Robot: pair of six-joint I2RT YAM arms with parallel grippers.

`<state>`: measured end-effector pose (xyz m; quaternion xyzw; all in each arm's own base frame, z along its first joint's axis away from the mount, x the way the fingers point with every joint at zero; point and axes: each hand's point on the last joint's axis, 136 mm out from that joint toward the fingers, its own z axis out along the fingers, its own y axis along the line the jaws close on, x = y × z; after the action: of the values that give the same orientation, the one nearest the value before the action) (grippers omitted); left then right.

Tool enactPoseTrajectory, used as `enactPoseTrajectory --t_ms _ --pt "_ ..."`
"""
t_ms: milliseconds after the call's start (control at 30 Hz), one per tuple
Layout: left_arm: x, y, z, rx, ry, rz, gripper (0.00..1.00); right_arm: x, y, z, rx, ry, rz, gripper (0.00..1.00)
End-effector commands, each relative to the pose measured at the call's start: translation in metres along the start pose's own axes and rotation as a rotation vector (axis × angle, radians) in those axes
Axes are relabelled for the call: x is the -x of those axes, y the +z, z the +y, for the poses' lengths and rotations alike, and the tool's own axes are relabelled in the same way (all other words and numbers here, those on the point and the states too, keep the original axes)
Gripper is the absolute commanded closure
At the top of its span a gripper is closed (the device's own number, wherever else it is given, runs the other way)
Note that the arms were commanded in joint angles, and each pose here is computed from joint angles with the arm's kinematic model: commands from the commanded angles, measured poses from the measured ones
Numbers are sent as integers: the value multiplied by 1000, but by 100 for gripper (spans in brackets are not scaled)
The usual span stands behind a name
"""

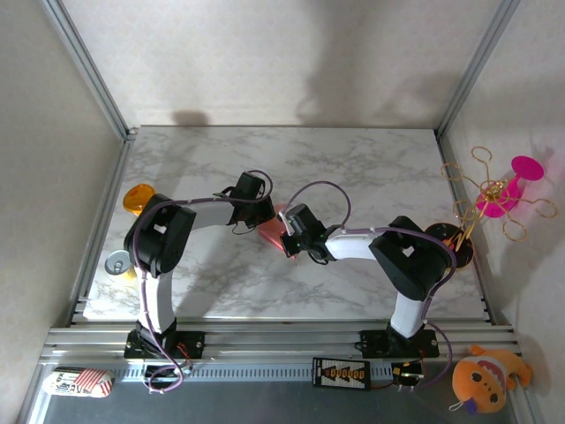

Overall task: Fold a paper plane with a square sheet of paper (pick it up from the middle)
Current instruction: Third fold the triangle at the center of the table.

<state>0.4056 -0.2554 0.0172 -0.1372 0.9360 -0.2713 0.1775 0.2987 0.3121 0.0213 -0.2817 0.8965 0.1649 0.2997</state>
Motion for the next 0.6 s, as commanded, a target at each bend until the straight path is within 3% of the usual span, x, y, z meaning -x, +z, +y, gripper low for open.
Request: enactPoseTrajectory --t_ms 0,267,567 --pt "-19 -2 21 102 -25 44 97 -8 6 -8 -32 15 36 92" --pt "7 -50 -5 -21 -126 -90 77 -10 7 -7 -27 16 40 92" --pt "-27 -62 -15 -151 -267 -42 82 -9 7 -6 -23 13 40 92"
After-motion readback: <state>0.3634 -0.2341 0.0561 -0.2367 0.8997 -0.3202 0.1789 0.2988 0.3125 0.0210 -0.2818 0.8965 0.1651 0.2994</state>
